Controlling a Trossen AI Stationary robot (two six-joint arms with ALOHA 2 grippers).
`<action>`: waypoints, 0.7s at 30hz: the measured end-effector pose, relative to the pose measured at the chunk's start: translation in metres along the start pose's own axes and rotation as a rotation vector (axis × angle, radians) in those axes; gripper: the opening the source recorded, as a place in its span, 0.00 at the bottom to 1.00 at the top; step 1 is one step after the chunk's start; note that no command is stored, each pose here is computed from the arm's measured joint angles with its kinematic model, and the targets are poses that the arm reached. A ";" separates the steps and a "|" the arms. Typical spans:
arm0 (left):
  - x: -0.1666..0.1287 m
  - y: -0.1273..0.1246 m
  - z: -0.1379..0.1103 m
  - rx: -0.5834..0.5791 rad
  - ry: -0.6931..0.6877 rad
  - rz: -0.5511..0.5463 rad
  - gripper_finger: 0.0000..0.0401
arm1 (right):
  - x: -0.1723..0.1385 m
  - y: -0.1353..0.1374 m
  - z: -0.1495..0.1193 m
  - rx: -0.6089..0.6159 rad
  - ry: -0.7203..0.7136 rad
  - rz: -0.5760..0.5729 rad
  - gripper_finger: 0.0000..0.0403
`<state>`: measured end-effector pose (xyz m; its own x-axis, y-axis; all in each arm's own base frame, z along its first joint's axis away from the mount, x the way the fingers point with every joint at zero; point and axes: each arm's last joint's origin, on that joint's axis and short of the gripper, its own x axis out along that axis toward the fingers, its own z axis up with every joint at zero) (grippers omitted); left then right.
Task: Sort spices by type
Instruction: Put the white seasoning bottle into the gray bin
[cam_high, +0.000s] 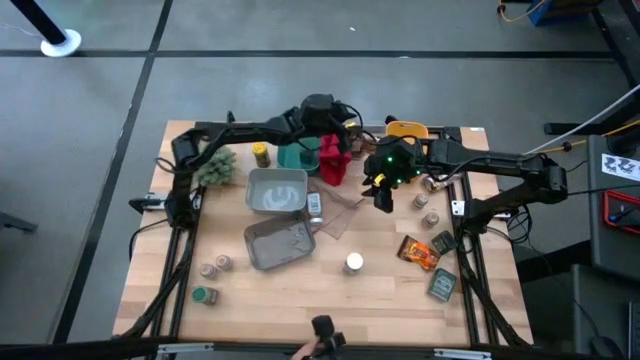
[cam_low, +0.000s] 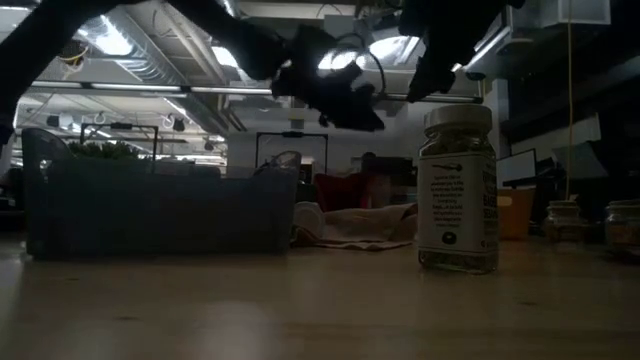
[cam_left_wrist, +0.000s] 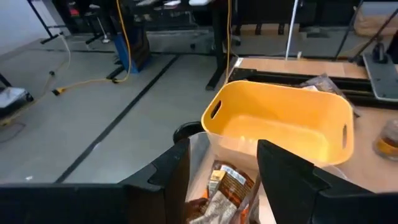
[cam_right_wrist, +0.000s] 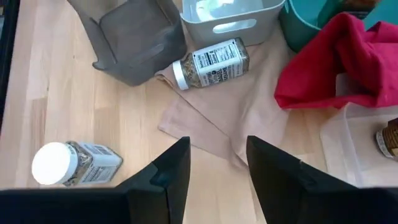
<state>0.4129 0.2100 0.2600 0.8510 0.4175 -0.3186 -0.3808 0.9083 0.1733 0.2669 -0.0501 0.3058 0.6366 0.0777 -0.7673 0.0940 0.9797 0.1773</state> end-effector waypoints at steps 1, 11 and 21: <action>-0.007 0.001 0.004 0.006 0.018 -0.004 0.42 | 0.000 0.001 0.000 0.001 0.001 0.019 0.39; -0.082 0.005 0.034 0.025 0.244 -0.050 0.42 | 0.001 0.014 0.004 -0.040 -0.031 0.174 0.51; -0.123 0.001 0.031 -0.003 0.413 -0.086 0.42 | 0.006 0.054 0.000 -0.266 -0.032 0.268 0.71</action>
<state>0.3188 0.1586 0.3285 0.6638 0.3148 -0.6784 -0.3160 0.9402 0.1270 0.2758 0.0037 0.3107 0.6359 0.3360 -0.6948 -0.2786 0.9395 0.1993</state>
